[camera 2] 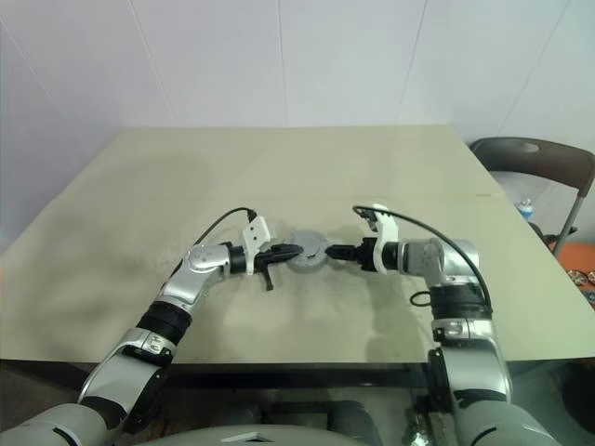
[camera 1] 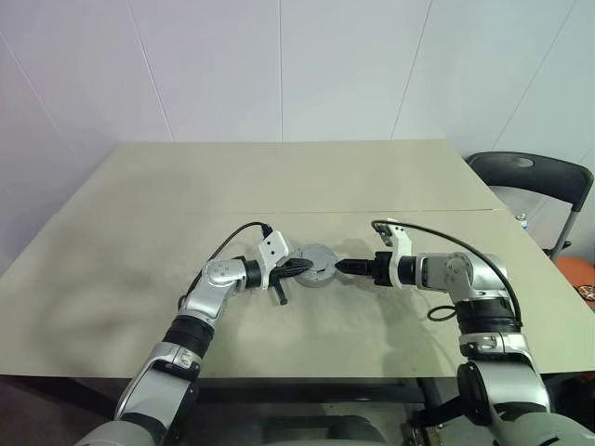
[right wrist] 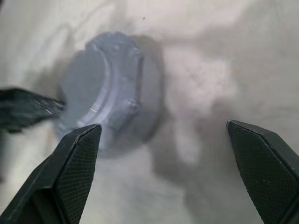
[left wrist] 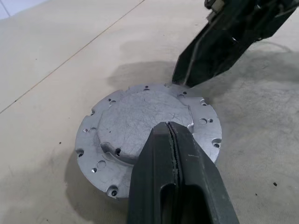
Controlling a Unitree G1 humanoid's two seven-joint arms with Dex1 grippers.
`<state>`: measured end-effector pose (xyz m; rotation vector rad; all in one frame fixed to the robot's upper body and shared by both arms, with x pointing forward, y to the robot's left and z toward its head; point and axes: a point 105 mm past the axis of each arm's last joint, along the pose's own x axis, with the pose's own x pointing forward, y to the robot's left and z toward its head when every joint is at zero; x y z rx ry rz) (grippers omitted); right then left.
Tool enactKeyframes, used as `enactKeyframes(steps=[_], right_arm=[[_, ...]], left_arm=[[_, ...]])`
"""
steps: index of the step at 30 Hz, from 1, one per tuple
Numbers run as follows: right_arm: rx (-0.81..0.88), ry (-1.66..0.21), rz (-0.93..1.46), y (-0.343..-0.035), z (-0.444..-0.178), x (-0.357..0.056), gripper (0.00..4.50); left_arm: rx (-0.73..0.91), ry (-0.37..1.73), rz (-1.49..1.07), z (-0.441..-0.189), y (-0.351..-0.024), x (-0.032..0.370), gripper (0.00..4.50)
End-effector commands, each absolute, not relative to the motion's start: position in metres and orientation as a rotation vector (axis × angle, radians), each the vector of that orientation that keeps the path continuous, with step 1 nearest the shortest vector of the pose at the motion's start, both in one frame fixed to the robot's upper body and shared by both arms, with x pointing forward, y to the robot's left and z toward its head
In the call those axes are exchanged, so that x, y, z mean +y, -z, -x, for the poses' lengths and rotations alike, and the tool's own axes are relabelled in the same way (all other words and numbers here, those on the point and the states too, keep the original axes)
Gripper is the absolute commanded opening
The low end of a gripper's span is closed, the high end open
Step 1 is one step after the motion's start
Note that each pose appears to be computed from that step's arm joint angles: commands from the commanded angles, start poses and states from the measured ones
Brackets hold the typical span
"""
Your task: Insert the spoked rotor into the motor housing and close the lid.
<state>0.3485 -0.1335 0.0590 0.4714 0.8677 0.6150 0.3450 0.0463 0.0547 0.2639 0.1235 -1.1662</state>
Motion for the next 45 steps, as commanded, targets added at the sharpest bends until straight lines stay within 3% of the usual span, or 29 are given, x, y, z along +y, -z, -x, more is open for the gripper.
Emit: enactKeyframes(steps=[1, 12, 26, 34, 45], right_arm=[[0.868, -0.674, -0.546, -0.079, -0.351, -0.109, 4.47], [1.013, -0.688, -0.796, -0.049, -0.35, -0.019, 4.47], [0.965, -0.704, -0.84, -0.056, -0.352, -0.027, 1.31], [0.972, -0.669, -0.828, -0.045, -0.351, -0.036, 1.31], [0.952, -0.613, -0.818, -0.037, -0.355, -0.048, 1.25]], left_arm=[[0.136, 1.172, -0.285, -0.344, -0.053, 0.047, 0.0], [0.108, 1.145, -0.312, -0.353, -0.062, 0.052, 0.0], [0.057, 1.104, -0.236, -0.356, -0.079, 0.073, 0.0], [0.035, 1.098, -0.169, -0.353, -0.089, 0.084, 0.0], [-0.084, 0.911, -0.106, -0.37, -0.126, 0.126, 0.0]])
